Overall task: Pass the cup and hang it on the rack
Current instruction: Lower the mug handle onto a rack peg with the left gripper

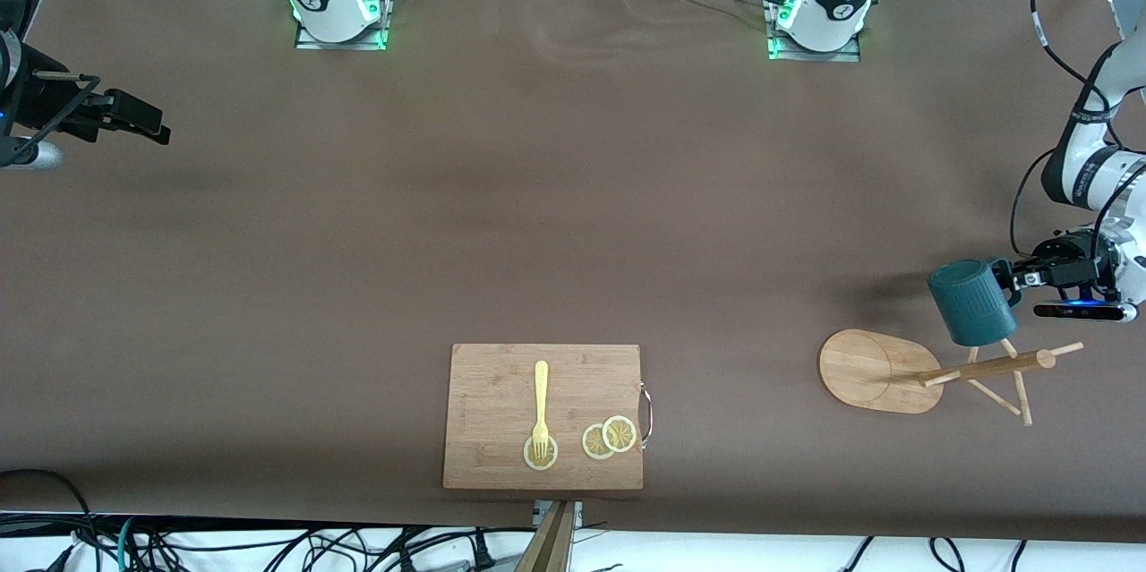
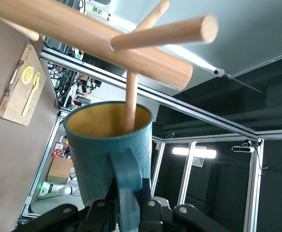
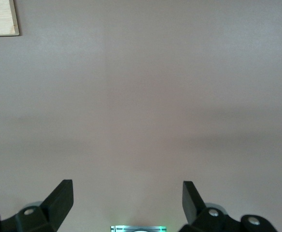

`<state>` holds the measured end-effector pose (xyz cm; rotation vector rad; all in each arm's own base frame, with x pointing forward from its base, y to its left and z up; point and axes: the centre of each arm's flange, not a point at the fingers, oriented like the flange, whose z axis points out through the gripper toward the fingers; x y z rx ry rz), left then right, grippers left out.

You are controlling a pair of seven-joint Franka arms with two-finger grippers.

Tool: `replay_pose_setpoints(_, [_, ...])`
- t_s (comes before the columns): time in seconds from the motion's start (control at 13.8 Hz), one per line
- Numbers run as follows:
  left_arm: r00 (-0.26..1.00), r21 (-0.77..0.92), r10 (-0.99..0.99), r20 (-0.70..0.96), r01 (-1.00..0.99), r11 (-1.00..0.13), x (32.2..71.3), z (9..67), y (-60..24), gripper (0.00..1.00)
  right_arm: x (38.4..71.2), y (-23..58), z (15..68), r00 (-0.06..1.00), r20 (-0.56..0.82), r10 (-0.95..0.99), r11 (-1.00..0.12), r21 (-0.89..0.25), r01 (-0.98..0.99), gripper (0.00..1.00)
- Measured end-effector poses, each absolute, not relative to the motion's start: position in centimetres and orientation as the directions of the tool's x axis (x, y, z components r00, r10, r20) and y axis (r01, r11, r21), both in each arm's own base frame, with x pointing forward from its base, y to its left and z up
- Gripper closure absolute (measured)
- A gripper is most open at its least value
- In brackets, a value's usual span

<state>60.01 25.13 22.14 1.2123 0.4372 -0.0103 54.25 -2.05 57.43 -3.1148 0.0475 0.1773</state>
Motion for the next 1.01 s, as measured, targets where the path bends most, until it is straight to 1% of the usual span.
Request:
replay_pose_setpoints(0.29, [0.912,0.901,0.231,-0.34,0.245,0.359,61.0,22.6,26.8,0.8,54.2,-2.0,57.4,0.993,-0.115,-0.029,-0.999,-0.02,-0.031,0.0])
replay_pose_setpoints(0.87, [0.902,0.888,0.233,-0.362,0.258,0.381,60.9,20.0,27.0,0.8,54.2,-2.0,57.4,0.993,-0.117,-0.029,-0.999,-0.02,-0.031,0.0])
replay_pose_setpoints(0.94, [0.903,0.888,0.234,-0.361,0.256,0.381,60.9,20.0,27.1,0.74,54.2,-2.0,57.4,0.992,-0.122,-0.029,-0.999,-0.02,-0.031,0.0])
replay_pose_setpoints(1.01, [0.903,0.889,0.235,-0.359,0.255,0.38,61.0,20.1,27.1,0.66,54.1,-2.0,57.3,0.992,-0.124,-0.029,-0.999,-0.02,-0.031,0.0])
